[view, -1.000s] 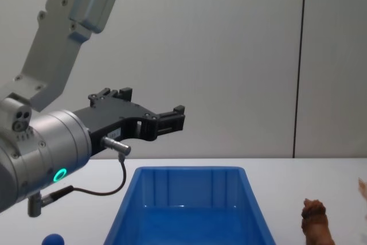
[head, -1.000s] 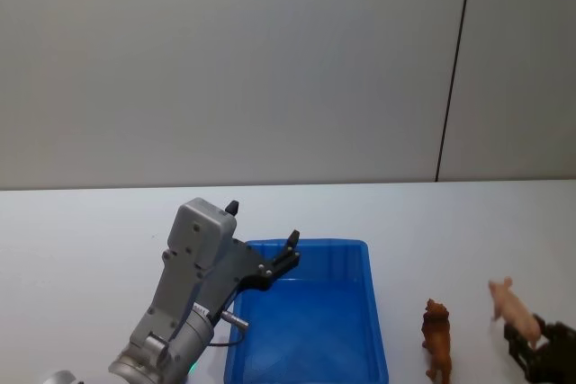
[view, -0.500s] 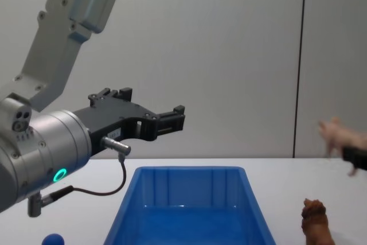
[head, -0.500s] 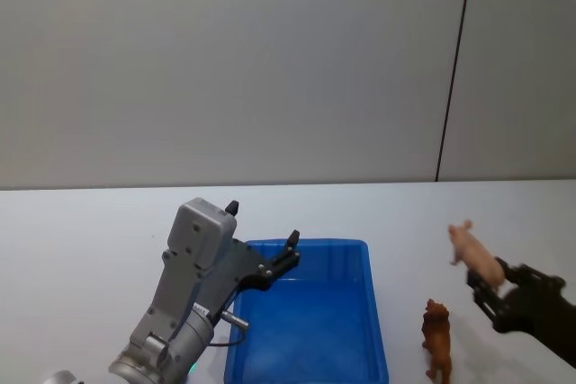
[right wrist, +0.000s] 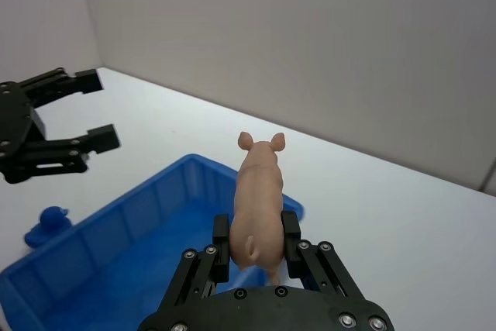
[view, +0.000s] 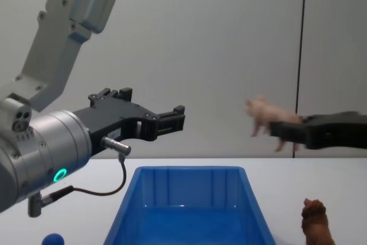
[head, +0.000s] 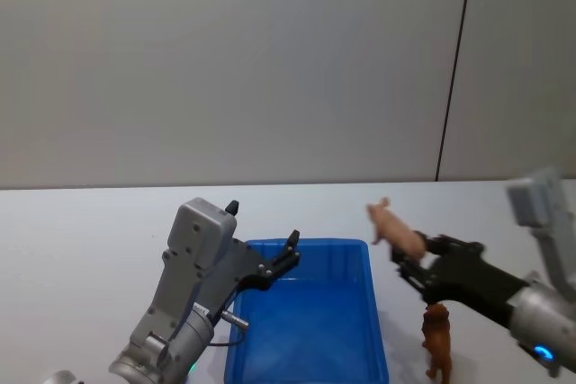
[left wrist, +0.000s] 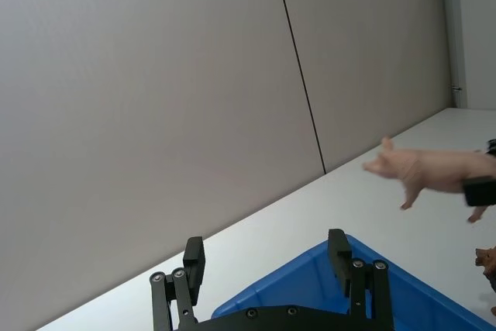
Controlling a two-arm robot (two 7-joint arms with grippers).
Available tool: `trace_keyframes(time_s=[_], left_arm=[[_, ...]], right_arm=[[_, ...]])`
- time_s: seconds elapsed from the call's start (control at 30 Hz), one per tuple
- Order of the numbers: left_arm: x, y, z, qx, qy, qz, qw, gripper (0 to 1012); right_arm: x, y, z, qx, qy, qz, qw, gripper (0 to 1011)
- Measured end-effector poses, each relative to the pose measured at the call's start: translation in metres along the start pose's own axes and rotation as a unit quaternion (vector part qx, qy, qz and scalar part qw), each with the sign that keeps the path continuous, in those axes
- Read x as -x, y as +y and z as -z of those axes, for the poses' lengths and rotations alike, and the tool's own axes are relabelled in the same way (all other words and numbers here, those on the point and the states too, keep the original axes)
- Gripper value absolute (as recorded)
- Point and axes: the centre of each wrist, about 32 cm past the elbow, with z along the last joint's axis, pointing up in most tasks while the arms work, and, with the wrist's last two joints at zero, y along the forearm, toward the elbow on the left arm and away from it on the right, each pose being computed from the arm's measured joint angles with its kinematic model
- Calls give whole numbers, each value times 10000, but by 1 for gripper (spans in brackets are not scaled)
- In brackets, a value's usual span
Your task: Pick up the two dolls from the table and place them into the box.
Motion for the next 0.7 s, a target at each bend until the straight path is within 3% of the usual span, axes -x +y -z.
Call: trace_keyframes(time_s=[0.33,0.57,0.7], left_arm=[[0,0,0,-1,0,0,10000,1002],[0,0,0,0,0,0,10000,1002],[0,0,0,0,0,0,10000,1002]], right_arm=[[68,468,-76,327,152,-545,9979,392],[114,671,-77,500,168,-750,9958,654],[124,726,-75,548,138,-788,9953,754]])
